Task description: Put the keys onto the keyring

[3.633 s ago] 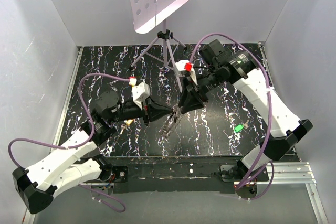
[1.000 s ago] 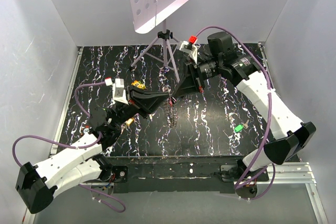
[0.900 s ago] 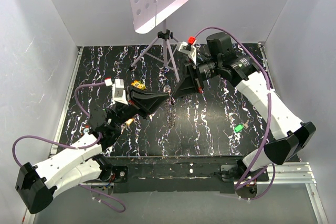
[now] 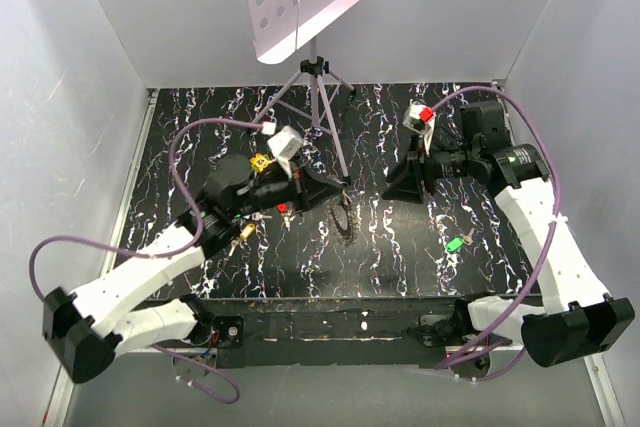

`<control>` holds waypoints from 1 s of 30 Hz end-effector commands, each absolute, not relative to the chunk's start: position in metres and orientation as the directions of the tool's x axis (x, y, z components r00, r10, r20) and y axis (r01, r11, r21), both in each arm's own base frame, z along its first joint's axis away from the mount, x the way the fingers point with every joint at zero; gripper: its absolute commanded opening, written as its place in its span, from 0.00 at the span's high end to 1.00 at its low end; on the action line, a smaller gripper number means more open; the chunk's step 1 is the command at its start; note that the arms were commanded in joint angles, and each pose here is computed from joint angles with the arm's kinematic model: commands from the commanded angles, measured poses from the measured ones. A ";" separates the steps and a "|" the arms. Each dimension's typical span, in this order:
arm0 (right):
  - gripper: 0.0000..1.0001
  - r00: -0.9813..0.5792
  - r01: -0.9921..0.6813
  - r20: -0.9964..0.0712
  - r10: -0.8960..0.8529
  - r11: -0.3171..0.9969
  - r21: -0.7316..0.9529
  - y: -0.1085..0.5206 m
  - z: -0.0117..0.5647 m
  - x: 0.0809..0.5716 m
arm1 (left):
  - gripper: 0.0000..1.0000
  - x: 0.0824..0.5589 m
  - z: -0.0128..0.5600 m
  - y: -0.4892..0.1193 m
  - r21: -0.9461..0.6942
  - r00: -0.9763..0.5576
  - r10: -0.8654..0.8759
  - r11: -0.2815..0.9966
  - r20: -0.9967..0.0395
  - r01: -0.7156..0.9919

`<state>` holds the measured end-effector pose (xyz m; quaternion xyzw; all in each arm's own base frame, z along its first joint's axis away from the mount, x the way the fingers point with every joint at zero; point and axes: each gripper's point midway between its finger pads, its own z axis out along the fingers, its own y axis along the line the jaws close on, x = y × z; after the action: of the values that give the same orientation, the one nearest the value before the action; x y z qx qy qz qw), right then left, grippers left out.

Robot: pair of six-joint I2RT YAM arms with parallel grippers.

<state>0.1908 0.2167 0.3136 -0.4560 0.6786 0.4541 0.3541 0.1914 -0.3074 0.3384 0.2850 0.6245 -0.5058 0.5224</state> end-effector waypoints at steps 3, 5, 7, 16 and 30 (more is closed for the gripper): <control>0.41 -0.336 -0.899 -0.913 -0.231 0.367 0.239 0.173 0.283 0.230 | 1.00 0.229 0.292 -0.353 -0.533 -0.551 -0.071 0.379 -0.831 0.756; 0.40 -0.364 -0.867 -0.915 -0.174 0.422 0.265 0.157 0.278 0.237 | 1.00 0.248 0.280 -0.371 -0.552 -0.573 -0.077 0.402 -0.816 0.731; 0.39 -0.390 -0.835 -0.914 -0.113 0.461 0.299 0.142 0.273 0.241 | 1.00 0.272 0.275 -0.384 -0.560 -0.574 -0.119 0.450 -0.810 0.696; 0.39 -0.418 -0.780 -0.908 -0.018 0.519 0.349 0.115 0.245 0.241 | 1.00 0.393 0.257 -0.451 -0.625 -0.512 -0.371 0.572 -0.775 0.531; 0.39 -0.396 -0.759 -0.918 0.015 0.557 0.337 0.099 0.245 0.242 | 0.88 0.502 0.184 -0.505 -0.512 -0.419 -0.335 0.735 -0.844 0.444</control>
<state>0.2424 0.0991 0.2394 -0.2387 0.7500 0.3981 0.4713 0.4954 -0.5151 0.1847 0.0435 0.7529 -0.3830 0.5334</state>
